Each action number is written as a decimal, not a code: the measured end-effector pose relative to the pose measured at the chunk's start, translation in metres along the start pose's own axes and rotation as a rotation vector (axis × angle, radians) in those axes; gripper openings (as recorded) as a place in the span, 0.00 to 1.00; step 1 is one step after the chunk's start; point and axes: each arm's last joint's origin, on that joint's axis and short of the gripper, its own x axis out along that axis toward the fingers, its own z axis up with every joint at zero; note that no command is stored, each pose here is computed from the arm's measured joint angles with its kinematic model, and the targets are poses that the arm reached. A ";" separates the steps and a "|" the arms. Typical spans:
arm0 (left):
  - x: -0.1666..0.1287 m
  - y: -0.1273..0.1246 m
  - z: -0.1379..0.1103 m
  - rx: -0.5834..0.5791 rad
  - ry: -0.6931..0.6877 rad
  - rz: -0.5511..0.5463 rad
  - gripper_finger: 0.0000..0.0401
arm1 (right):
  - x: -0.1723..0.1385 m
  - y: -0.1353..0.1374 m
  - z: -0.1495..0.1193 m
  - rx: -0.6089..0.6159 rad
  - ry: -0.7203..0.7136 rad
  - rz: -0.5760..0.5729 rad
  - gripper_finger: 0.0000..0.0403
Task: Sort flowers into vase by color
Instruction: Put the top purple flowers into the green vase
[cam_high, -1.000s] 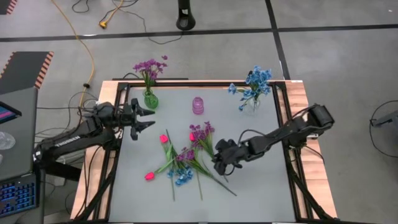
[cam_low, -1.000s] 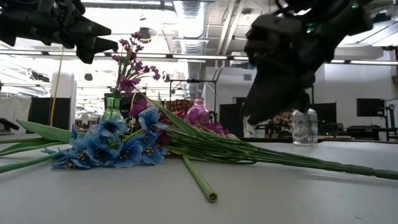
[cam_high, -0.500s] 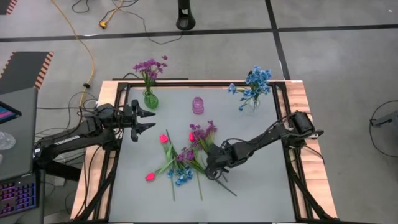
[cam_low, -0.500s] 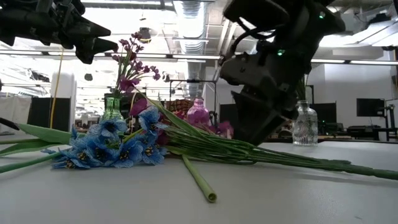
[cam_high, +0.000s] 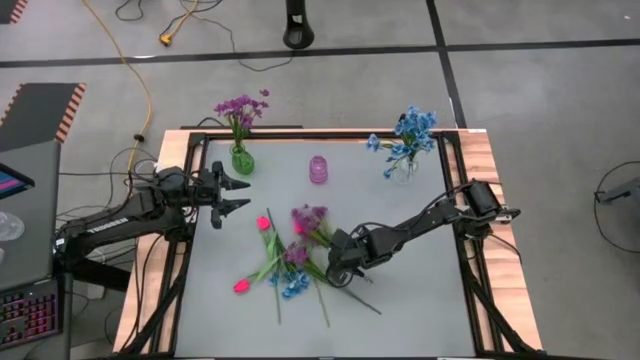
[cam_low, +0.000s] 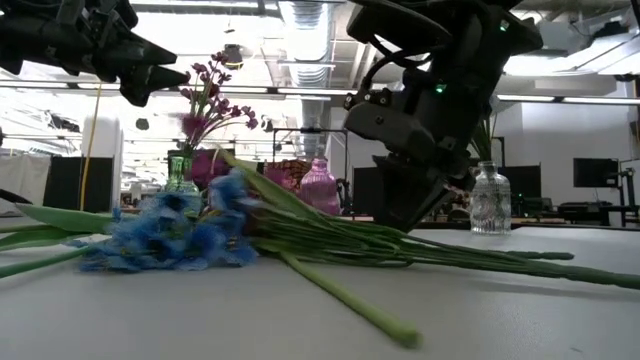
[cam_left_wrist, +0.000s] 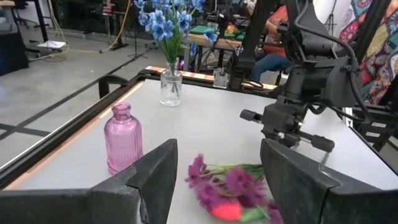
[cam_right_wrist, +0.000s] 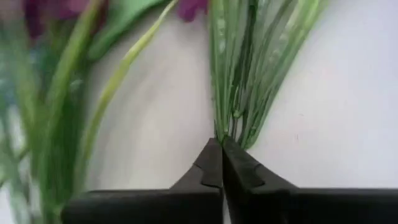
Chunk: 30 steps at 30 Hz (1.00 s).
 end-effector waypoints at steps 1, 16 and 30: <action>0.000 0.000 0.000 -0.001 0.001 0.000 0.54 | 0.000 -0.001 0.001 0.002 0.000 -0.001 0.04; 0.000 0.000 -0.001 -0.006 0.010 0.001 0.54 | -0.008 -0.003 0.003 0.045 0.006 0.012 0.04; 0.000 0.000 -0.001 -0.006 0.008 0.000 0.54 | -0.077 -0.022 0.023 0.079 -0.073 0.044 0.04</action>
